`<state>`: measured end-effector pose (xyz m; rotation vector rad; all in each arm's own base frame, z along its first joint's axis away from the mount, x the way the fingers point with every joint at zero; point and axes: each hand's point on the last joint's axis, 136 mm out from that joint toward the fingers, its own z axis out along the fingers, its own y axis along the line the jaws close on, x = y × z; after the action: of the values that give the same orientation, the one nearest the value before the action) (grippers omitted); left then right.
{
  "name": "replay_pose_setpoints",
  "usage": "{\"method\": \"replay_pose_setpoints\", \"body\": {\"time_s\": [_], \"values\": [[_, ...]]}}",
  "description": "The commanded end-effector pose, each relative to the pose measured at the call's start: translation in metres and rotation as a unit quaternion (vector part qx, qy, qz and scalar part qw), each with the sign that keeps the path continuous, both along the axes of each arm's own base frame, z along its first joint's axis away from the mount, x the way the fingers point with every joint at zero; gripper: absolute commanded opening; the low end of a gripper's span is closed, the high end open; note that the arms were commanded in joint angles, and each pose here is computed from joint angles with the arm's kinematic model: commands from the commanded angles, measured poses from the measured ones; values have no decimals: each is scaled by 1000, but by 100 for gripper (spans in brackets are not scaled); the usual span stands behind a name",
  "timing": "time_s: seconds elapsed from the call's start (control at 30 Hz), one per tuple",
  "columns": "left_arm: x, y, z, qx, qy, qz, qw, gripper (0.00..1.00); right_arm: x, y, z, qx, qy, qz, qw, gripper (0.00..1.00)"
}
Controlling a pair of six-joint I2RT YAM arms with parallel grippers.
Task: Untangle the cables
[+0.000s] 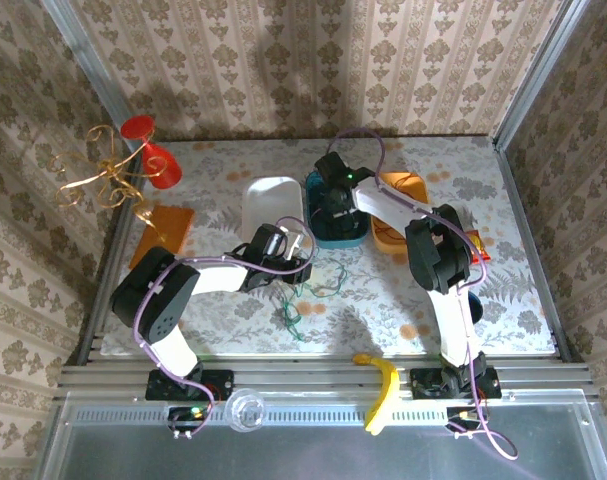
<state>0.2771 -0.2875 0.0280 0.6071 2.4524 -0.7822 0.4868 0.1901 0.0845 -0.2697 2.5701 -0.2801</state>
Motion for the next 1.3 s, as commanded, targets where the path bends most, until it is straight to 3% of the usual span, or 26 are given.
{"method": "replay_pose_setpoints", "body": {"time_s": [0.0, 0.13, 0.47, 0.67, 0.9, 1.07, 1.27], "values": [[-31, 24, -47, 62, 88, 3, 994, 44, 6, -3, 25, 13, -18, -1, 1000, 26], [-32, 22, -45, 59, 88, 1, 994, 44, 2, 0, 69, 72, -75, 7, 995, 38], [-31, 18, -40, 49, 84, -8, 995, 43, -47, 5, 125, 182, -122, 39, 975, 43], [-34, 17, -36, 41, 83, -13, 996, 41, -130, 53, 93, 295, -20, 165, 941, 43], [-32, 17, 5, 13, 29, -18, 999, 49, -210, 83, 34, 297, 84, 234, 922, 45], [-34, 32, 36, 25, -11, -8, 1000, 52, -216, 77, 18, 283, 85, 216, 931, 45], [-43, 51, 38, 45, -15, 7, 999, 52, -208, 78, 12, 277, 85, 206, 935, 46]]}}
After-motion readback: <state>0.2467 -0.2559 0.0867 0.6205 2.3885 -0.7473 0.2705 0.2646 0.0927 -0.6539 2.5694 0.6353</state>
